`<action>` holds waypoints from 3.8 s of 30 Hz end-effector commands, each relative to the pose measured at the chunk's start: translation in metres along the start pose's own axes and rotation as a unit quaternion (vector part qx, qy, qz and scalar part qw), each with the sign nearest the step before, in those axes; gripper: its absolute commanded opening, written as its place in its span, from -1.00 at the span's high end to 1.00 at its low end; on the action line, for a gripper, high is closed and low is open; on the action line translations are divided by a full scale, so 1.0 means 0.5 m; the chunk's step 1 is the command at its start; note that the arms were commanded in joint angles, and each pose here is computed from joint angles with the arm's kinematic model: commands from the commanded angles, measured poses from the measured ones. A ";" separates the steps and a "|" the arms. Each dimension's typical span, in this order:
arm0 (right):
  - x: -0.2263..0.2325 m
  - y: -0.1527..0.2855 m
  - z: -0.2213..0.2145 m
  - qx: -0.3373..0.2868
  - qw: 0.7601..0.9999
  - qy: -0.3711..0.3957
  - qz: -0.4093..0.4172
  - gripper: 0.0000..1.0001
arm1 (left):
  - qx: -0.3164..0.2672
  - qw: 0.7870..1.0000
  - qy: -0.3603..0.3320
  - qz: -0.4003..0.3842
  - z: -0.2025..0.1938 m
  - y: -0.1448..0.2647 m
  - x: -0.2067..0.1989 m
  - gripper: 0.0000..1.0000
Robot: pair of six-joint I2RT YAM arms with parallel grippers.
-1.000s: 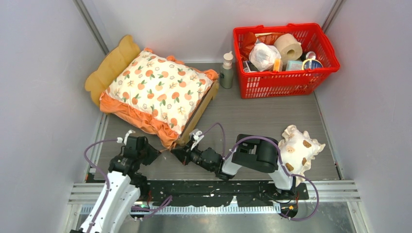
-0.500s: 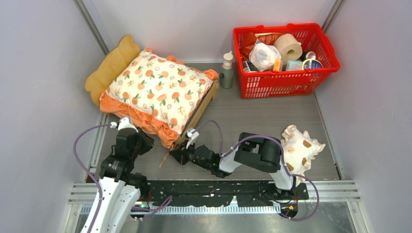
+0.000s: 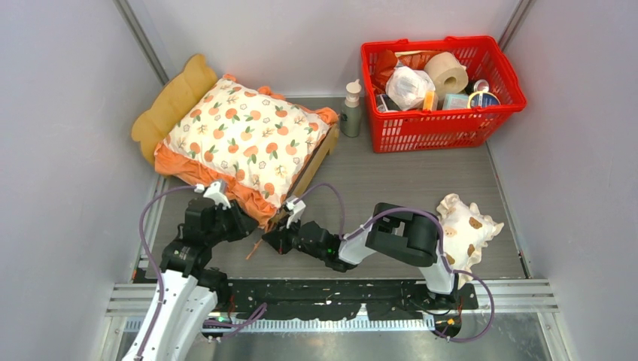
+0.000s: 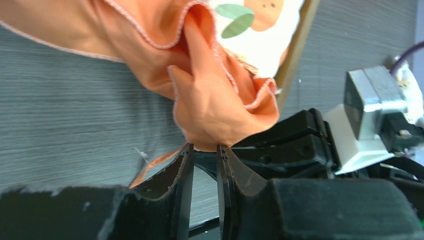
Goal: Set up the pet bed
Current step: Tie the ropes to the bed frame.
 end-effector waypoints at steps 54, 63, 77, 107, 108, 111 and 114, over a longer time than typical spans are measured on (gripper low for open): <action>0.064 0.020 0.089 -0.043 0.996 0.026 0.079 0.89 | -0.079 0.982 0.067 -0.158 0.088 -0.059 -0.083 0.46; 0.065 0.019 0.092 -0.039 0.996 0.022 0.071 0.90 | -0.007 0.992 0.018 -0.128 0.037 -0.046 -0.061 0.39; 0.067 0.017 0.095 -0.043 0.996 0.025 0.072 0.90 | 0.034 0.994 -0.016 -0.107 0.011 -0.042 -0.043 0.26; 0.072 0.017 0.096 -0.040 0.996 0.025 0.078 0.68 | 0.028 0.994 0.048 -0.093 0.002 -0.061 -0.037 1.00; 0.068 0.019 0.094 -0.041 0.996 0.023 0.075 0.64 | 0.029 0.994 0.055 -0.089 0.002 -0.061 -0.037 1.00; 0.056 0.025 0.088 -0.047 0.996 0.013 0.068 0.49 | 0.036 0.994 0.075 -0.074 -0.001 -0.061 -0.033 1.00; 0.049 0.026 0.085 -0.053 0.996 0.010 0.065 0.40 | 0.036 0.992 0.094 -0.071 -0.004 -0.064 -0.033 1.00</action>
Point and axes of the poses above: each gripper's point midway between its finger pads, its own y axis back along the fingers, its own x axis along the line the jaws close on, z = x × y, the point moved 6 cm from there along y, back along the fingers, and after that the axes turned 9 degrees about -y, right-handed, at the moved point
